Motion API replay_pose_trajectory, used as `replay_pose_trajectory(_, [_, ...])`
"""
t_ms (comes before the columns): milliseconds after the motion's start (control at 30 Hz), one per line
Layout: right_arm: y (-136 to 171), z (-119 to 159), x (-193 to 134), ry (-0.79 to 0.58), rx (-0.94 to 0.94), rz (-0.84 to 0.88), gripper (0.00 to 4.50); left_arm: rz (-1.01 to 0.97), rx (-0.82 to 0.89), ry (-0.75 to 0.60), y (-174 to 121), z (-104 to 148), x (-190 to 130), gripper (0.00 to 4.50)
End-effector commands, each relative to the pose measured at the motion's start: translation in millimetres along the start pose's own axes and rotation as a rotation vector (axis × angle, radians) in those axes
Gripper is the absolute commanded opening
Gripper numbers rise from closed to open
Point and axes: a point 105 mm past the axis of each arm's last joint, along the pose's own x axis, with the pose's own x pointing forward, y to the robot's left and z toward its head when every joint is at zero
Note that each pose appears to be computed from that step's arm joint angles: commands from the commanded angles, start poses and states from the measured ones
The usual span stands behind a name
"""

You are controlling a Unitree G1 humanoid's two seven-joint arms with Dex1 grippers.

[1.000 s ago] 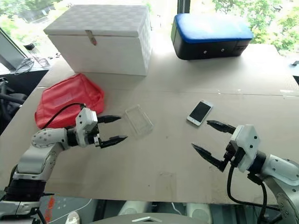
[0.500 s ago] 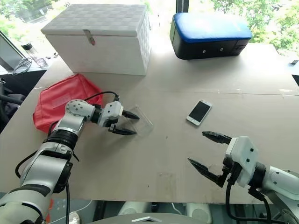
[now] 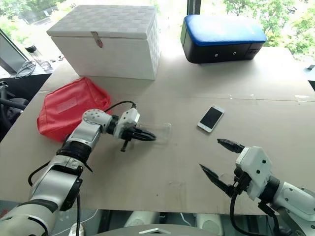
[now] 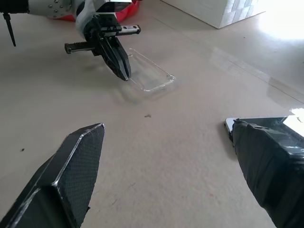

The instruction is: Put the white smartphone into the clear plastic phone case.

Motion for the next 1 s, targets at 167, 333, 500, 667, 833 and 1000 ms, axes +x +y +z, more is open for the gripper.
replay_pose_trajectory(167, [-0.1,9.9,5.7,-0.014,-0.001,-0.015,4.50,0.004,0.010,-0.017,-9.7,38.1,43.4,0.07])
replay_pose_trajectory(333, [-6.3,5.1,8.0,0.026,0.004,-0.025,4.50,0.022,0.028,0.041,-8.3,35.7,54.9,0.07])
replay_pose_trajectory(500, [-11.0,-6.4,0.5,0.087,0.035,-0.027,4.50,-0.009,0.031,0.025,-15.0,32.9,64.1,0.07])
replay_pose_trajectory(667, [-20.0,-10.5,-7.4,0.112,0.085,-0.051,4.50,0.038,0.070,-0.053,-15.0,43.1,48.5,1.67])
replay_pose_trajectory(833, [-38.2,-0.4,11.6,0.055,0.063,-0.127,4.50,0.111,0.060,-0.146,-22.2,54.1,16.6,3.64])
replay_pose_trajectory(1000, [-73.3,-10.3,45.9,0.236,0.013,-0.194,4.50,0.214,0.055,-0.160,-28.3,55.2,-10.8,4.43])
